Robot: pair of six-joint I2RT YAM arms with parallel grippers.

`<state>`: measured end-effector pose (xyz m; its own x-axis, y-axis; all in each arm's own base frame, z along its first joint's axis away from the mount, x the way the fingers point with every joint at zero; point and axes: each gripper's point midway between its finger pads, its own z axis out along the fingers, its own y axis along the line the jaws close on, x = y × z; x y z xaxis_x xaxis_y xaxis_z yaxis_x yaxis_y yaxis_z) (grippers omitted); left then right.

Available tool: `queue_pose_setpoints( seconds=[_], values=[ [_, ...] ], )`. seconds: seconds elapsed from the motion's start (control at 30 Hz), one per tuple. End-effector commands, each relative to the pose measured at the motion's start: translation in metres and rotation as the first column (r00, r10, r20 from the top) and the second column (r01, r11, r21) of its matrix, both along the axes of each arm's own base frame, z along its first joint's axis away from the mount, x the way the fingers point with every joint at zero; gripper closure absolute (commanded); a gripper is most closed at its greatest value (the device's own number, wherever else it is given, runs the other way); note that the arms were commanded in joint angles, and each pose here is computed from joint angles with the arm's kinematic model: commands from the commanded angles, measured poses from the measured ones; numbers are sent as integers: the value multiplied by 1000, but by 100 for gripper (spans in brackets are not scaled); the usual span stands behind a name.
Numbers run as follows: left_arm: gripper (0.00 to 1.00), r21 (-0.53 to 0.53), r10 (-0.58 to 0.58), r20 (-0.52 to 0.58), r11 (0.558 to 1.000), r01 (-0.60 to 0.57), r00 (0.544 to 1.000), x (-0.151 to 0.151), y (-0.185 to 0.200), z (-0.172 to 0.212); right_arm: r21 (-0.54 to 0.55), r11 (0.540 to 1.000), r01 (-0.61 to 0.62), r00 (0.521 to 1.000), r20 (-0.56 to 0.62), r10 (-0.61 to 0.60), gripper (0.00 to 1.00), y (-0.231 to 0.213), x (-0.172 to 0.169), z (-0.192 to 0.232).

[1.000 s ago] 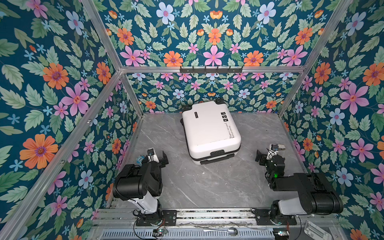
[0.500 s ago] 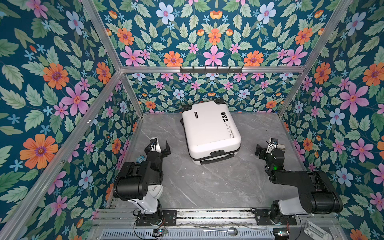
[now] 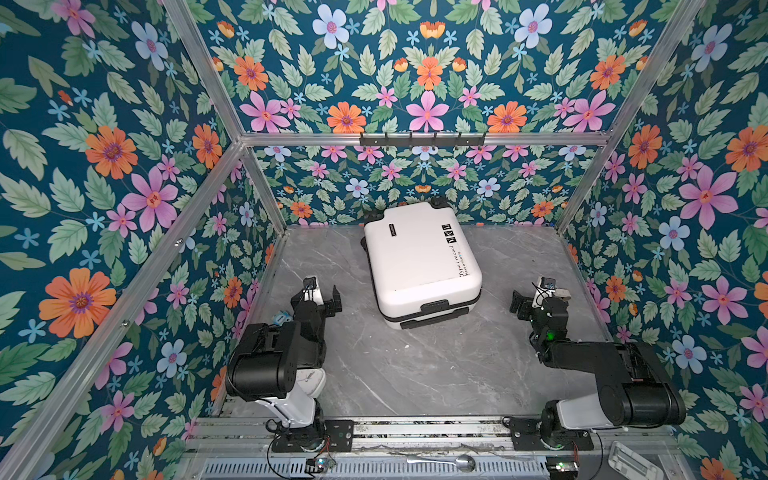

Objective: Pack the luggage

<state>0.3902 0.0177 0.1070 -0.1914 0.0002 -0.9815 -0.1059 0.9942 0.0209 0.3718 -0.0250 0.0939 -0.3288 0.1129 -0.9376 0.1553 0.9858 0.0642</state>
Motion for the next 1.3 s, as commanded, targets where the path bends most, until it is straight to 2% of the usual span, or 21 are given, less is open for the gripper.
queue_pose_setpoints(
  seconds=[0.0, 0.3, 0.37, 0.43, 0.5, 0.53, 0.63, 0.83, 0.87, 0.93, 0.97, 1.27],
  values=[
    [0, 4, -4, 22, 1000, 4, 1000, 0, -1, 6, 2, 1000, 13, 1000, 17, -13, 1, -2, 2, 4],
    [0, -2, -13, 23, 1000, 13, 1000, 1, -2, 6, 3, 1000, 12, 1000, 16, -12, 1, -2, 2, 4],
    [0, -6, 18, 39, 1000, -17, 999, -3, 3, 7, 2, 1000, 13, 1000, 15, -13, 1, -2, 1, 4],
    [0, -37, 101, 106, 995, -98, 989, -22, 17, 15, 5, 999, 34, 999, 36, -34, 1, -5, -3, 5],
    [0, -93, 167, 204, 984, -151, 964, -54, 28, 25, 14, 998, 66, 991, 115, -67, 1, -10, -17, 12],
    [0, -107, 166, 200, 983, -147, 966, -56, 31, 25, 19, 997, 81, 985, 150, -83, 1, -12, -23, 14],
    [0, -97, 144, 203, 987, -127, 968, -52, 29, 26, 14, 998, 60, 982, 177, -61, 1, -9, -25, 18],
    [0, -89, 153, 200, 986, -138, 968, -43, 31, 26, 16, 997, 82, 992, 92, -83, 1, -13, -8, 12],
    [0, -82, 138, 157, 989, -126, 978, -33, 29, 21, 12, 996, 93, 995, 23, -93, 1, -15, -2, 5],
    [0, -39, 49, 17, 998, -48, 999, -3, 14, 3, 12, 996, 87, 996, 37, -87, 1, -13, -1, 6],
    [0, -3, -1, 8, 1000, 1, 1000, 1, 1, 3, 5, 997, 82, 996, 39, -83, 1, -13, -1, 6],
    [0, -1, -4, 21, 1000, 4, 1000, 1, 0, 5, -17, 997, 70, 997, 20, -70, 1, -8, 0, 4]
  ],
)
